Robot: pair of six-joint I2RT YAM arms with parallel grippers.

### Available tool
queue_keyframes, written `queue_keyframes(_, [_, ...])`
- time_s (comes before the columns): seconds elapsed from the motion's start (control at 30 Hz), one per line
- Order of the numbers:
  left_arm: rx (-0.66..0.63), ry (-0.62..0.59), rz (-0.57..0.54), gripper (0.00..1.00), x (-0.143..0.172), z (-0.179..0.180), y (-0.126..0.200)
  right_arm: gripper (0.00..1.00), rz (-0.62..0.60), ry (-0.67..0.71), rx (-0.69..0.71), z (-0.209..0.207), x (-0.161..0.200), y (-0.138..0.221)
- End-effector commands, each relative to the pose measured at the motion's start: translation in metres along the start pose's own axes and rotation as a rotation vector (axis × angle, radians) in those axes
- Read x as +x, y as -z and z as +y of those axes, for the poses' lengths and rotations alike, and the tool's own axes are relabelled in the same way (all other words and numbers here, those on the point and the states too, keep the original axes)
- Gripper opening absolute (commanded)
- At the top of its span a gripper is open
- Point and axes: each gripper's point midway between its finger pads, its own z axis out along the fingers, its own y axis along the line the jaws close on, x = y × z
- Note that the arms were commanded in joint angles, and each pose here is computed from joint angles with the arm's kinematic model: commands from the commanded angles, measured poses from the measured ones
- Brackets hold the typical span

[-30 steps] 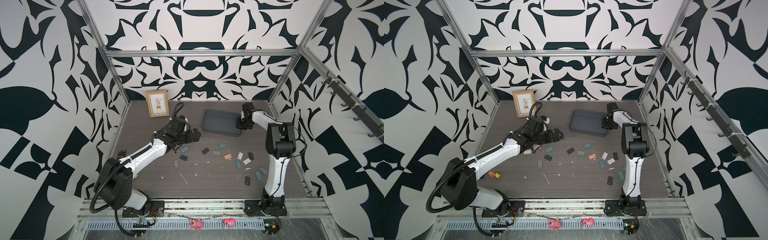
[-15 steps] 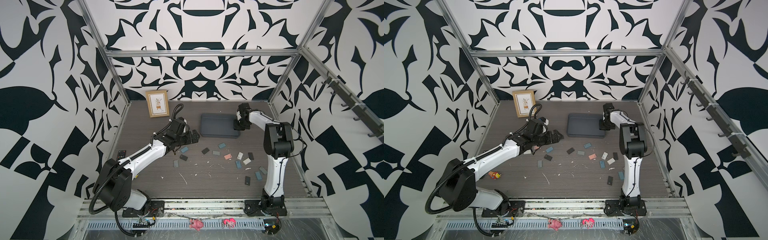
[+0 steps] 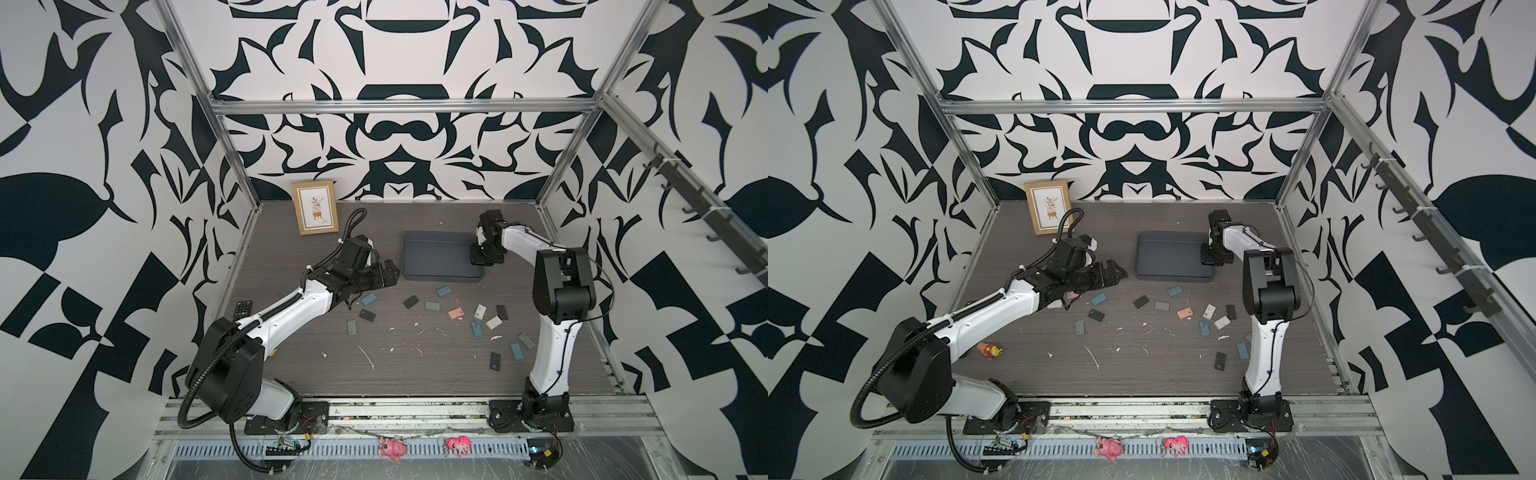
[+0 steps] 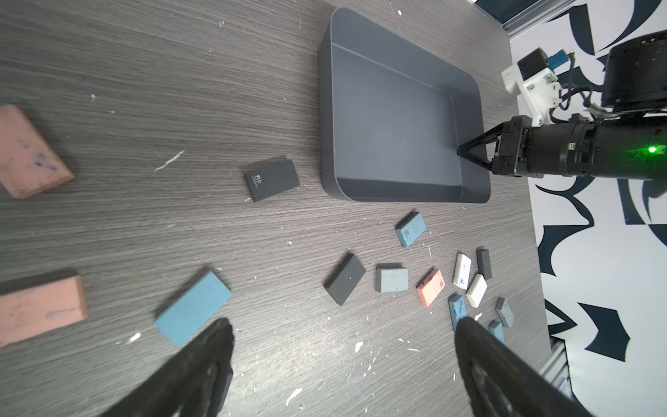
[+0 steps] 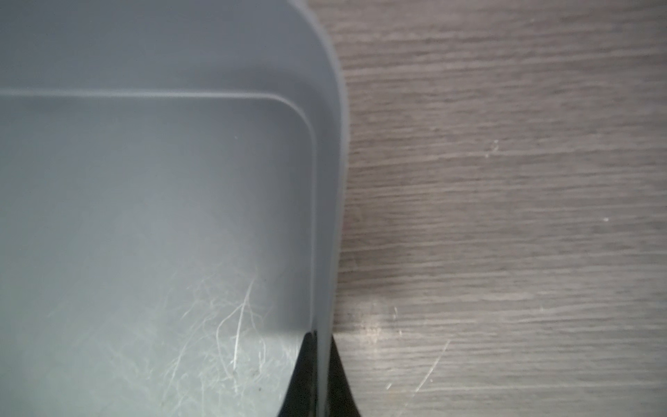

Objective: Put the eraser in the storage box
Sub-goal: Move the storage box to the center of the board.

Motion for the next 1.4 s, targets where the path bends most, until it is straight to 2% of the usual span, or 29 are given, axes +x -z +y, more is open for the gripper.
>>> queue_keyframes(0.0, [0.008,0.023,-0.002,0.99,0.003,0.001,0.004,0.15,-0.038,-0.011,0.022,-0.002,-0.005,0.018])
queue_keyframes(0.2, [0.029,0.03,-0.001,0.99,0.001,-0.005,0.004,0.37,-0.075,-0.039,0.014,-0.001,-0.016,0.041])
queue_keyframes(0.4, [0.065,0.025,-0.018,0.99,0.003,-0.012,0.005,0.58,-0.123,-0.08,0.011,-0.002,-0.022,0.078])
queue_keyframes(0.53, [0.091,0.02,-0.035,0.99,0.007,-0.019,0.005,0.69,-0.129,-0.135,0.053,-0.016,-0.006,0.102])
queue_keyframes(0.73, [0.139,-0.014,-0.027,0.99,0.018,-0.04,0.005,0.82,-0.134,-0.345,0.096,-0.05,0.047,0.127])
queue_keyframes(0.97, [0.209,-0.044,-0.006,0.99,0.025,-0.064,0.007,0.87,-0.008,-0.515,0.219,-0.079,0.127,0.118])
queue_keyframes(1.17, [0.231,-0.058,-0.01,0.99,0.028,-0.069,0.012,0.88,0.061,-0.635,0.301,-0.097,0.173,0.102])
queue_keyframes(1.37, [0.243,-0.058,-0.004,0.99,0.031,-0.069,0.013,0.89,0.131,-0.759,0.252,-0.104,0.211,0.079])
